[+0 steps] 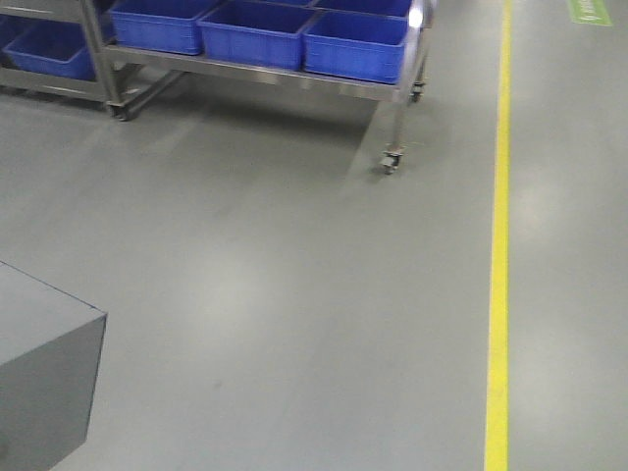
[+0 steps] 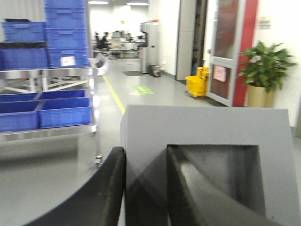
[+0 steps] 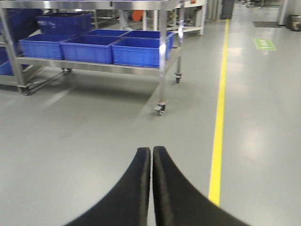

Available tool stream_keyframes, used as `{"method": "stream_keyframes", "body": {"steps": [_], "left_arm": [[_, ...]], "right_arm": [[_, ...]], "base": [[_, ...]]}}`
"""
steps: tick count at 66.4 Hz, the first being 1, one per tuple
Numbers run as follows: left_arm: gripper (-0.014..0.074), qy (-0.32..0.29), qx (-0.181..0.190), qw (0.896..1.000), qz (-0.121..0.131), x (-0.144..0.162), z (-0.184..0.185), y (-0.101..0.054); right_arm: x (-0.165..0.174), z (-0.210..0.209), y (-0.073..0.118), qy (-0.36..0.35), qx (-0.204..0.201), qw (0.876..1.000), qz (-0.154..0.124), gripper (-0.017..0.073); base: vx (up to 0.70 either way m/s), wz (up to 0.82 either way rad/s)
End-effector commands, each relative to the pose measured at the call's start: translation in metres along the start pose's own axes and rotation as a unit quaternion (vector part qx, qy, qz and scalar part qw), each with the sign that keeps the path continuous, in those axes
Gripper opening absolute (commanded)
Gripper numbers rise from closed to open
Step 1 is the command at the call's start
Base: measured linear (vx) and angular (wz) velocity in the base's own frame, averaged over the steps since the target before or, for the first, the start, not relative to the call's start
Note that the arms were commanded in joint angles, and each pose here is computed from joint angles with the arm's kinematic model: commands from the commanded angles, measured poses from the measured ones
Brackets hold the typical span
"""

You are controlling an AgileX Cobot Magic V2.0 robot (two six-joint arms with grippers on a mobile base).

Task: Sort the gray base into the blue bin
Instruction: 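Drive the base along the yellow floor line carrying the gray block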

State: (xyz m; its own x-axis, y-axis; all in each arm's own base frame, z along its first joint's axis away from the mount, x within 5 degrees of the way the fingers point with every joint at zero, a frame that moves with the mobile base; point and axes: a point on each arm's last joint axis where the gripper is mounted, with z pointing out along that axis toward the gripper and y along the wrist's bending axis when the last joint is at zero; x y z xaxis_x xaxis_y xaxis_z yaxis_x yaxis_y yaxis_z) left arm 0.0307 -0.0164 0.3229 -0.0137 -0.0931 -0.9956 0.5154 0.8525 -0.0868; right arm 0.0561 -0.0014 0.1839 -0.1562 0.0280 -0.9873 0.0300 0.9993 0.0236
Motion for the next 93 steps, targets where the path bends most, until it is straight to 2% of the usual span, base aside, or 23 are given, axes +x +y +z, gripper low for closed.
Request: {"method": "stream_keyframes", "body": {"steps": [1, 48, 93], "left_arm": [[-0.0006, -0.062, 0.012, 0.998, -0.008, -0.0178, -0.0013, -0.0024], [-0.0006, -0.062, 0.012, 0.998, -0.008, -0.0178, -0.0013, -0.0024], [-0.0006, -0.062, 0.012, 0.998, -0.008, -0.0178, -0.0013, -0.0024]], "right_arm": [[-0.0050, 0.0013, -0.0002, -0.026, 0.002, 1.000, -0.008, -0.0005], [-0.0050, 0.0013, -0.0002, -0.026, 0.002, 1.000, -0.008, -0.0005], [-0.0050, 0.0013, -0.0002, -0.026, 0.002, 1.000, -0.008, -0.0005]], "base": [[0.01, -0.39], [0.05, -0.31], [0.20, -0.05]]}}
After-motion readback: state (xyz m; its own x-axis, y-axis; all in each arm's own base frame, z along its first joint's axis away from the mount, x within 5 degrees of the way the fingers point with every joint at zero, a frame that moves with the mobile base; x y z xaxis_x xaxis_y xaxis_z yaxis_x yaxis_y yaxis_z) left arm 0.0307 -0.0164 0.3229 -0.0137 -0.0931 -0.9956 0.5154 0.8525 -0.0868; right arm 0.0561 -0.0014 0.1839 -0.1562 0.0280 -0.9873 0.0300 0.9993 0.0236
